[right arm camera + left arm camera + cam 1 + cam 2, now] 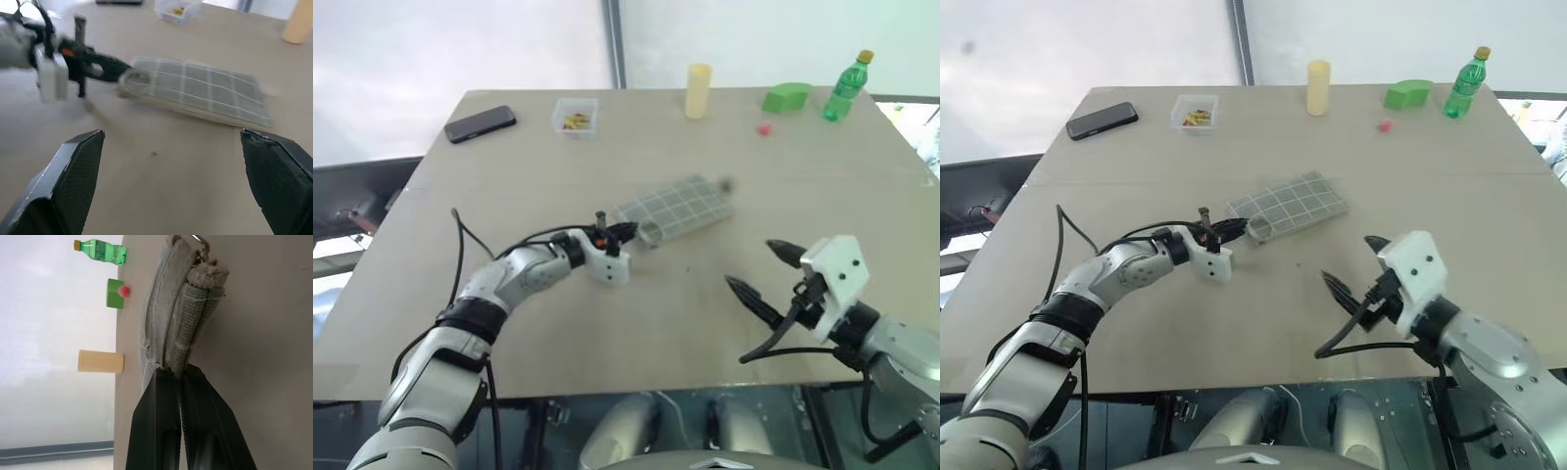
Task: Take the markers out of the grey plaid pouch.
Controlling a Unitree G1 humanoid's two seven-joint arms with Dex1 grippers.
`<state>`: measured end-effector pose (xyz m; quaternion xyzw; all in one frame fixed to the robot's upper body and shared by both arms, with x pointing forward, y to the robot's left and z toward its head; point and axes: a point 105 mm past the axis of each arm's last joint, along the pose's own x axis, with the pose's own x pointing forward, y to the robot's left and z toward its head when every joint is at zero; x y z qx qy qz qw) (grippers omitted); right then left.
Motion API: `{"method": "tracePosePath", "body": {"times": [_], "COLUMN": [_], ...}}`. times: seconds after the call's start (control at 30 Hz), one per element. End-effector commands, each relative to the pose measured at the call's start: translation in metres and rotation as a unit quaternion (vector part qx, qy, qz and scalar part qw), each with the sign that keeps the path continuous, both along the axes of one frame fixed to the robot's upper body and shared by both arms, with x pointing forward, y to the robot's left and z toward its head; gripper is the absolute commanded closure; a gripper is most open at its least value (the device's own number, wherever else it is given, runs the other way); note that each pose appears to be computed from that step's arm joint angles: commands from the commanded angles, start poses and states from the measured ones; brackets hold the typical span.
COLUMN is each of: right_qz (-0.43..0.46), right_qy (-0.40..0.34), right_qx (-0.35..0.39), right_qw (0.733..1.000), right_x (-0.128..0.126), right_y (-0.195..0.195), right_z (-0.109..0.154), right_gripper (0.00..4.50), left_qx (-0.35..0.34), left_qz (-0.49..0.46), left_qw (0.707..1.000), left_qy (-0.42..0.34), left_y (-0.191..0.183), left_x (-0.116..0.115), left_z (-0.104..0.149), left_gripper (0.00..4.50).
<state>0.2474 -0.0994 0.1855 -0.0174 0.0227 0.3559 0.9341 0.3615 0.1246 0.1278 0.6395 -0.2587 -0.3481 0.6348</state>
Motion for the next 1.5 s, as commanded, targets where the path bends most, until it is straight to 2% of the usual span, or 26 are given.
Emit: {"method": "tracePosePath", "body": {"times": [0.03, 0.1, 0.2, 0.37, 0.67, 0.83, 1.03, 1.17, 1.3, 1.5], "right_qz": [0.043, 0.063, 0.071, 0.078, 0.026, 0.054, 0.075, 0.051, 0.013, -0.158], "right_qy": [0.049, 0.057, 0.068, 0.090, 0.143, 0.153, 0.134, 0.109, 0.090, 0.045], "right_qx": [0.053, 0.069, 0.059, 0.038, 0.017, 0.027, 0.029, 0.046, 0.049, 0.009], "right_qw": [0.996, 0.994, 0.993, 0.992, 0.989, 0.986, 0.988, 0.992, 0.995, 0.986], "right_x": [0.023, 0.027, 0.036, 0.049, 0.079, 0.078, 0.072, 0.072, 0.074, 0.104], "right_y": [0.030, 0.039, 0.049, 0.060, 0.047, 0.058, 0.066, 0.051, 0.034, -0.018], "right_z": [0.010, 0.018, 0.020, 0.011, -0.013, -0.011, -0.005, 0.004, 0.010, 0.013], "right_gripper": [0.00, 0.51, 1.64, 1.64, 1.64, 1.64, 4.46, 4.46, 4.46, 4.46], "left_qx": [-0.013, -0.012, -0.014, -0.019, -0.022, -0.023, -0.030, -0.069, -0.157, -0.218], "left_qz": [-0.040, -0.049, -0.053, -0.059, -0.075, -0.074, -0.061, -0.018, 0.012, -0.007], "left_qw": [0.995, 0.994, 0.993, 0.991, 0.987, 0.987, 0.989, 0.994, 0.987, 0.973], "left_qy": [-0.086, -0.096, -0.107, -0.122, -0.139, -0.141, -0.133, -0.085, -0.026, 0.073], "left_y": [-0.008, -0.010, -0.012, -0.012, -0.016, -0.017, -0.014, -0.002, 0.008, 0.019], "left_x": [-0.005, -0.008, -0.011, -0.017, -0.029, -0.031, -0.029, -0.018, -0.012, -0.019], "left_z": [0.042, 0.045, 0.047, 0.052, 0.056, 0.054, 0.052, 0.051, 0.056, 0.051], "left_gripper": [4.48, 4.50, 4.50, 4.50, 4.50, 4.50, 4.50, 4.50, 4.50, 4.50]}}
